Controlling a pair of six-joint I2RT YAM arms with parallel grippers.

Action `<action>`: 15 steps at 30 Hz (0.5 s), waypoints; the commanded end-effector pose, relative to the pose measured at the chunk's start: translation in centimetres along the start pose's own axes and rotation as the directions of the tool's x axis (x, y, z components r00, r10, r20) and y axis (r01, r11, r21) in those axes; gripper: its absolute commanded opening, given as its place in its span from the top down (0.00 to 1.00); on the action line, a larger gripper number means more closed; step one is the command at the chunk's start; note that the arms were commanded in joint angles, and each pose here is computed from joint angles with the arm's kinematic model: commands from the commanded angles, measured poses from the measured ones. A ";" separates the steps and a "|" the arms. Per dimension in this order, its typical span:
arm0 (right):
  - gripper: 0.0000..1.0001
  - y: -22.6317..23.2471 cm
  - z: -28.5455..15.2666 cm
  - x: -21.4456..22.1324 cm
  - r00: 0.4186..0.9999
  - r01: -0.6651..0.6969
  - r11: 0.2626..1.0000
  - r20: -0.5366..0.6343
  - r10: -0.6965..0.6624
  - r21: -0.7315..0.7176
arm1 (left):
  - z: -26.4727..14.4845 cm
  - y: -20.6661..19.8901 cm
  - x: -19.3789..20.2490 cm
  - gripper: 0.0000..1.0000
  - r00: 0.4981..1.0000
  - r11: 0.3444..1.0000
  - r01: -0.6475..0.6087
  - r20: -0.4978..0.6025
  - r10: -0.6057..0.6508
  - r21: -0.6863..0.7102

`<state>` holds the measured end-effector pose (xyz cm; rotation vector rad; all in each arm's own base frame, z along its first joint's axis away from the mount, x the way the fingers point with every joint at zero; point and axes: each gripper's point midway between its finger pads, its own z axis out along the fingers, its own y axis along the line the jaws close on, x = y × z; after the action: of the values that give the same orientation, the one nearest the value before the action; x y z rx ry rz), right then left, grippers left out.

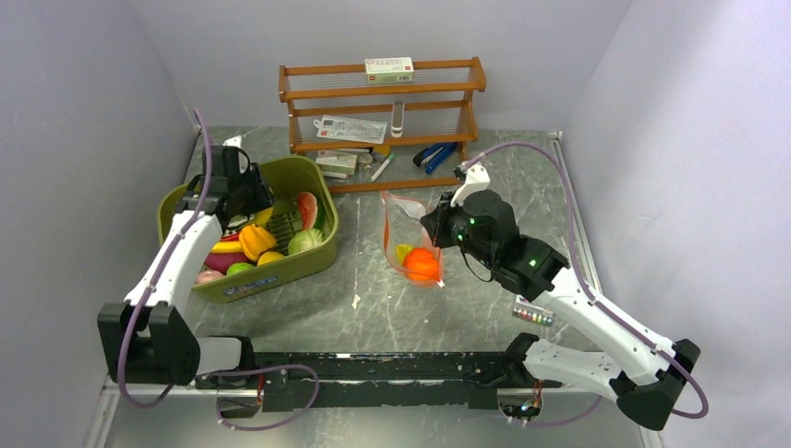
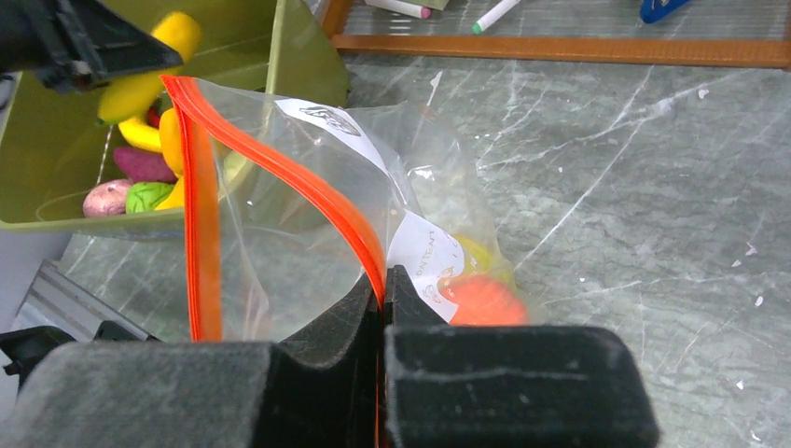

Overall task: Place the food in the zip-top bag and seal the zipper
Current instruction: Pick up the fake fruit from the bin.

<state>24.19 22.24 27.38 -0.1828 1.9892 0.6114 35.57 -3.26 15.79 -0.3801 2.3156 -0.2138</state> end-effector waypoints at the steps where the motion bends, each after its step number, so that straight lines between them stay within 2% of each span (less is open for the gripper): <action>1: 1.00 0.4 0.0 -1.4 1.000 0.000 1.000 0.026 0.000 0.000 | -5.5 -4.3 -2.5 0.84 0.997 0.975 -0.040 0.072 0.024 0.220; 7: 1.00 0.6 1.4 -1.1 1.000 -0.007 0.999 -0.027 0.008 0.033 | -11.0 -8.0 -1.8 0.82 0.994 0.889 -0.040 0.110 -0.011 0.456; 12: 1.00 1.0 2.3 -0.9 0.999 -0.010 1.000 -0.031 0.011 0.023 | -14.9 -11.4 -0.2 0.82 0.998 0.752 -0.055 0.043 0.035 0.657; 15: 1.00 1.2 2.7 -1.4 1.000 -0.014 1.000 -0.020 0.014 0.021 | -17.3 -12.6 -0.1 0.82 0.998 0.688 -0.070 0.052 0.048 0.722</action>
<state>25.74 23.94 25.83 -0.1964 2.0742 0.5636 28.74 -11.70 28.33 -0.0304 2.0478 -0.8268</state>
